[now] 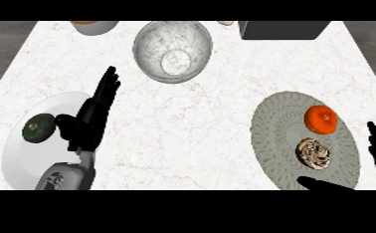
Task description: Pick the cupcake from the placemat and place it in the bowl
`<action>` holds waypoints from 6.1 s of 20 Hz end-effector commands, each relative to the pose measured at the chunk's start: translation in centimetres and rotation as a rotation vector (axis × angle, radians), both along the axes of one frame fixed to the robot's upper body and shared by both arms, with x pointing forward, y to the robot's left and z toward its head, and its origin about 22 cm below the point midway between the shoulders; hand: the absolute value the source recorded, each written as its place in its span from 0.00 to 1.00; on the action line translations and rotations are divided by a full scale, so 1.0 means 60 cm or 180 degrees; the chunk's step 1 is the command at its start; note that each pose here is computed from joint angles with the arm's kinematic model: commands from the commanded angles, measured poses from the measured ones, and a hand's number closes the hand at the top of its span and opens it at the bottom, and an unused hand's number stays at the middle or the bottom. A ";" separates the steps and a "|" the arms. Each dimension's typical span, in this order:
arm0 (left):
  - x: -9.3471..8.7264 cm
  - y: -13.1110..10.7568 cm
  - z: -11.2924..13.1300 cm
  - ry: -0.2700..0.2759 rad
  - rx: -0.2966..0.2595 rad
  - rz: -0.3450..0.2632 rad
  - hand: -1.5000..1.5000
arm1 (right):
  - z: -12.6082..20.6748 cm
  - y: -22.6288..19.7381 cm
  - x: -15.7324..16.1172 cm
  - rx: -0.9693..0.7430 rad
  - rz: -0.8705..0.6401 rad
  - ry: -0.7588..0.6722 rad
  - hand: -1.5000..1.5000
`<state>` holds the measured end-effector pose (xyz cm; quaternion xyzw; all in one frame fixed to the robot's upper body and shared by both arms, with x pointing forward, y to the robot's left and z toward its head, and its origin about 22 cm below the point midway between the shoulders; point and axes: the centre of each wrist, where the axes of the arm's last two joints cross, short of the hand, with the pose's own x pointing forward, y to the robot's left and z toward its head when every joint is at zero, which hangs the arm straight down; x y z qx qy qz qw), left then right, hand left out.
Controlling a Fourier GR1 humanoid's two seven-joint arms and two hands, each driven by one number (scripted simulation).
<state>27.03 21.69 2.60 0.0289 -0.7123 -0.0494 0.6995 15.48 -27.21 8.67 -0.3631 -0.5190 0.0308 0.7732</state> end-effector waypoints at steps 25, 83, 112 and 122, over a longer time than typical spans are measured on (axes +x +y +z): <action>0.003 0.004 0.017 -0.0020 0.0007 0.0000 0.50 | -0.132 -0.026 -0.017 0.0745 0.0036 -0.0405 0.00; 0.006 -0.038 -0.005 -0.0019 0.0026 -0.0070 0.50 | 0.154 0.490 0.067 -0.0043 0.3845 -0.2070 1.00; 0.028 -0.011 0.000 -0.0086 -0.0013 -0.0114 0.50 | 0.217 0.520 0.389 -0.1583 0.2715 -0.1524 1.00; 0.020 -0.004 0.015 -0.0058 0.0041 -0.0138 0.50 | 0.132 0.445 0.465 -0.1716 0.2535 -0.1198 1.00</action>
